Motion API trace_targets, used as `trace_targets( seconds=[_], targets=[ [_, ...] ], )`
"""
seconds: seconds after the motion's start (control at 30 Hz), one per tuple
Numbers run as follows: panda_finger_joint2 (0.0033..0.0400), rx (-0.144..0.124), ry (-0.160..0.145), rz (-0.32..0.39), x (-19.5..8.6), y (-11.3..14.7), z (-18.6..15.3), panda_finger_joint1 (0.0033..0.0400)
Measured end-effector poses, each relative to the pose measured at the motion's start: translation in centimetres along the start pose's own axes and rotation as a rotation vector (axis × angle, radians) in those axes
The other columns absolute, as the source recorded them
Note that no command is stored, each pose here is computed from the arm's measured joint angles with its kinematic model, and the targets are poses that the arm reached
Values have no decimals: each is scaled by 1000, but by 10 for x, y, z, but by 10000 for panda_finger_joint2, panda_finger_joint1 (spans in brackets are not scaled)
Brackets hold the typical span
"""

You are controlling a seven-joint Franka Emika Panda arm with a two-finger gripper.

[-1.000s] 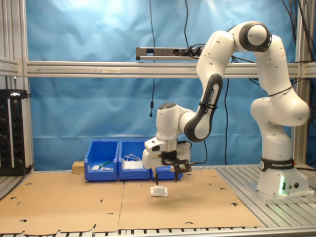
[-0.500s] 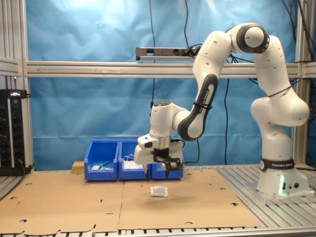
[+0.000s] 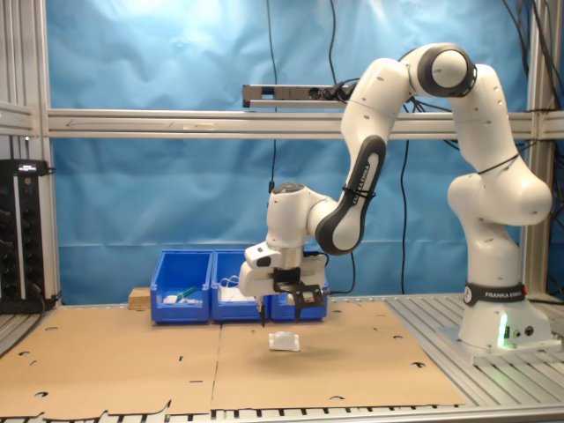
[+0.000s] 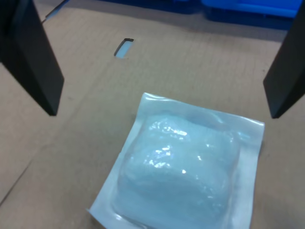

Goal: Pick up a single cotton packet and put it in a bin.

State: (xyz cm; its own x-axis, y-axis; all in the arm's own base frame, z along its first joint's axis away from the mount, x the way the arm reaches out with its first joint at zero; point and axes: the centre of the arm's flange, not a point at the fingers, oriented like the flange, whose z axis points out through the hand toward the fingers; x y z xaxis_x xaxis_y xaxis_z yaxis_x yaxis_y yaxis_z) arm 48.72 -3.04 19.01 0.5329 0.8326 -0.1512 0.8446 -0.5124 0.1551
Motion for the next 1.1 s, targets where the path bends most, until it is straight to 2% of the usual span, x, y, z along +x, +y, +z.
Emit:
trace_targets(
  seconds=[0.57,1.1],
  targets=[
    [400,23,-17,-1,-6,-9,11,400],
    [400,58,-59,-13,-9,-19,35,400]
  ],
)
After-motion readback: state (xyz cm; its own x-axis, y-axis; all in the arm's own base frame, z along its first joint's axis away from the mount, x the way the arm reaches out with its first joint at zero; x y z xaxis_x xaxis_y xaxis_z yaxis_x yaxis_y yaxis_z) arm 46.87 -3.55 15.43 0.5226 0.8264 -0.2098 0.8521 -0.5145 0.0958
